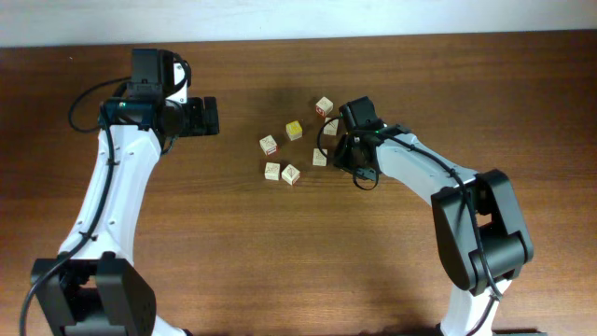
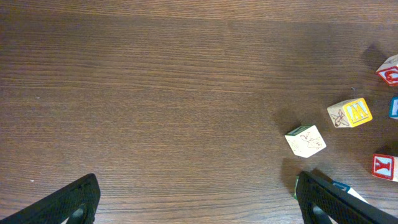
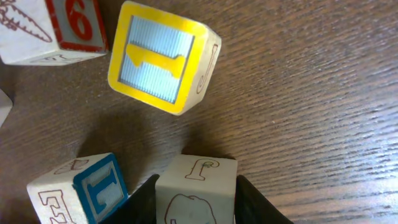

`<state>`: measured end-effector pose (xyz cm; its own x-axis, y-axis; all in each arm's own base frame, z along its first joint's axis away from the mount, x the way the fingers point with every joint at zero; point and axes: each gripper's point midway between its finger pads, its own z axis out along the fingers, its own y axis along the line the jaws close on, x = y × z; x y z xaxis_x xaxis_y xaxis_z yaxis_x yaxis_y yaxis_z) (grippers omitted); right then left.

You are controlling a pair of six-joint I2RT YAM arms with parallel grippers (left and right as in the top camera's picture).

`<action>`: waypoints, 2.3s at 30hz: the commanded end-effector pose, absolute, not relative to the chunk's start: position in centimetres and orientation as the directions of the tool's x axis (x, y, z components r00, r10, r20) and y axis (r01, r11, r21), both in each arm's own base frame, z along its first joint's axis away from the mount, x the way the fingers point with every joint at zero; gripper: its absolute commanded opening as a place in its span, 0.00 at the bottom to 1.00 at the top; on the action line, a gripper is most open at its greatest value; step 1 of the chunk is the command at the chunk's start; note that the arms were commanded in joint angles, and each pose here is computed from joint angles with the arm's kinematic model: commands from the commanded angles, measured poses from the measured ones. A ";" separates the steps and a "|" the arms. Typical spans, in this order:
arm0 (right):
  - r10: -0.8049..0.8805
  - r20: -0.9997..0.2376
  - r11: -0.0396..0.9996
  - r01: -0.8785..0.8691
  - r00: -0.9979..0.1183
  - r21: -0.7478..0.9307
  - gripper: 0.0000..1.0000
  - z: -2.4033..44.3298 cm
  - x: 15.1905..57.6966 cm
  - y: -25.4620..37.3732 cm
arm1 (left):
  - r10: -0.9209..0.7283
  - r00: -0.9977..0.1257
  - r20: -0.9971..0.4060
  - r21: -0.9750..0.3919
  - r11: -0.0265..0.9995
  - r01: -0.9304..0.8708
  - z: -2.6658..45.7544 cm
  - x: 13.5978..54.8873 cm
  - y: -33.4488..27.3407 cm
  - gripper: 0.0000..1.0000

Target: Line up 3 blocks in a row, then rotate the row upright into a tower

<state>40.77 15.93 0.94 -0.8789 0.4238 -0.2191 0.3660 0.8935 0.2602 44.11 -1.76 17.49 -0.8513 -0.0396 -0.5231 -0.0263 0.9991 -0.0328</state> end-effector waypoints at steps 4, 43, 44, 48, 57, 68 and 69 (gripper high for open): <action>0.297 -0.169 0.940 0.256 -0.940 0.227 0.23 5.5 38.1 16.0 | -0.054 -0.844 -0.534 -0.035 0.999 -0.042 17.9 44.5 -1.6 0.99; -0.042 -0.419 0.989 -0.097 -0.907 0.110 0.78 5.0 44.6 22.1 | -0.054 -0.844 -0.534 -0.035 0.999 -0.041 17.9 44.5 -1.6 0.99; -0.067 -0.406 0.989 -0.115 -0.911 0.096 0.78 4.0 44.6 22.1 | -0.054 -0.844 -0.534 -0.035 0.999 -0.042 17.9 44.5 -1.6 0.99; -0.100 -0.388 0.987 -0.139 -0.916 0.076 0.78 2.3 44.6 22.1 | -0.054 -0.844 -0.534 -0.035 0.999 -0.041 17.9 44.5 -1.6 0.99; -0.108 -0.330 0.985 -0.147 -0.938 0.095 0.28 1.7 43.2 22.2 | -0.054 -0.844 -0.534 -0.035 0.999 -0.041 17.9 44.5 -1.6 0.99; -0.142 -0.086 0.957 -0.159 -0.986 0.242 0.18 8.3 36.5 23.2 | -0.054 -0.844 -0.534 -0.035 0.999 -0.041 17.9 44.5 -1.6 0.99; -0.150 -0.033 0.962 -0.154 -0.988 0.225 0.18 7.7 35.3 22.8 | -0.054 -0.844 -0.534 -0.035 0.999 -0.041 17.9 44.5 -1.6 0.99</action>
